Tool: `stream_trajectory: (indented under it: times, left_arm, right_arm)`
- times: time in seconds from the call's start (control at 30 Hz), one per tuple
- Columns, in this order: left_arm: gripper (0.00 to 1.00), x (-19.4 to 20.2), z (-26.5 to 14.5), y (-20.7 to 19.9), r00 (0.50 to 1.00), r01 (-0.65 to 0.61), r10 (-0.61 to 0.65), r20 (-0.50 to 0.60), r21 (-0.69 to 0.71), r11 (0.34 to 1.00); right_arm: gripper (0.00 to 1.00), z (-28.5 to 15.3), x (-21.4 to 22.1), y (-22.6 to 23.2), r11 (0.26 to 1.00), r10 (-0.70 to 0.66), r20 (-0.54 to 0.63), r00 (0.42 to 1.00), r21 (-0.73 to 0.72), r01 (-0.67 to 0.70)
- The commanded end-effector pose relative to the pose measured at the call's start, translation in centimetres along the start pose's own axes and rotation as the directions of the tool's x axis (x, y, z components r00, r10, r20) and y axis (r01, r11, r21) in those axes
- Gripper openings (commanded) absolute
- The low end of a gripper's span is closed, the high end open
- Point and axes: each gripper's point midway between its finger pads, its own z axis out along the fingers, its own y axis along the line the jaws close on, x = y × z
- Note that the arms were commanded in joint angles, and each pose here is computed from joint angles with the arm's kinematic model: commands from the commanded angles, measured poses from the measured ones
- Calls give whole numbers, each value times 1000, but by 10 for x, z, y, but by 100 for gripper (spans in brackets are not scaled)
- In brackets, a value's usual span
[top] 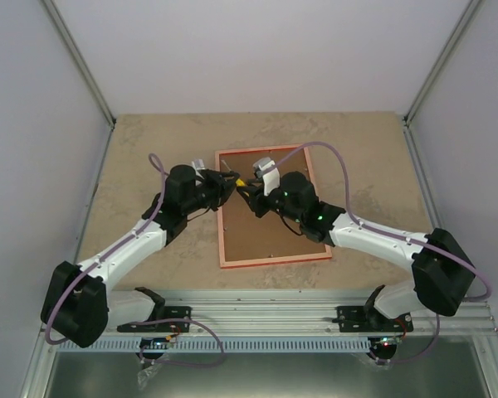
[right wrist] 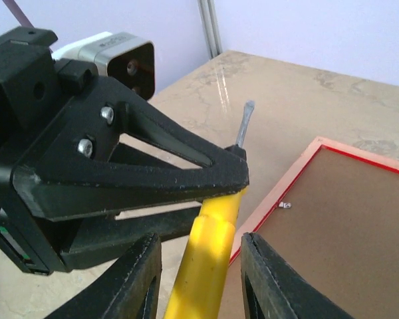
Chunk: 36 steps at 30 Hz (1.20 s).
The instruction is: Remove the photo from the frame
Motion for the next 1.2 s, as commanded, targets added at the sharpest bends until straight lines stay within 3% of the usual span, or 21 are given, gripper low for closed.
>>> stream_trajectory:
  times: [0.0,0.4,0.6,0.93,1.03,1.17]
  left_arm:
    - [0,6,-3,-12,998,59,-58,-13,72,996]
    - [0,6,-9,-12,993,118,-119,4,103,988]
    - [0,10,-8,-9,991,135,-135,-10,104,985]
    - [0,12,-10,-9,988,153,-152,-12,117,981]
    - [8,13,-11,-7,988,153,-152,-13,113,982]
    - [27,11,-15,-3,990,136,-138,7,108,985]
  right_arm:
    - [35,4,-20,3,1000,-15,67,998,6,15]
    - [33,9,-10,-2,999,3,46,999,44,-5]
    - [28,8,-10,-2,999,13,55,998,44,-16]
    - [2,6,-7,-1,999,10,51,999,39,-12]
    - [1,2,-11,-2,999,-16,58,998,45,14]
    - [1,-4,-11,-3,997,-63,41,997,53,61]
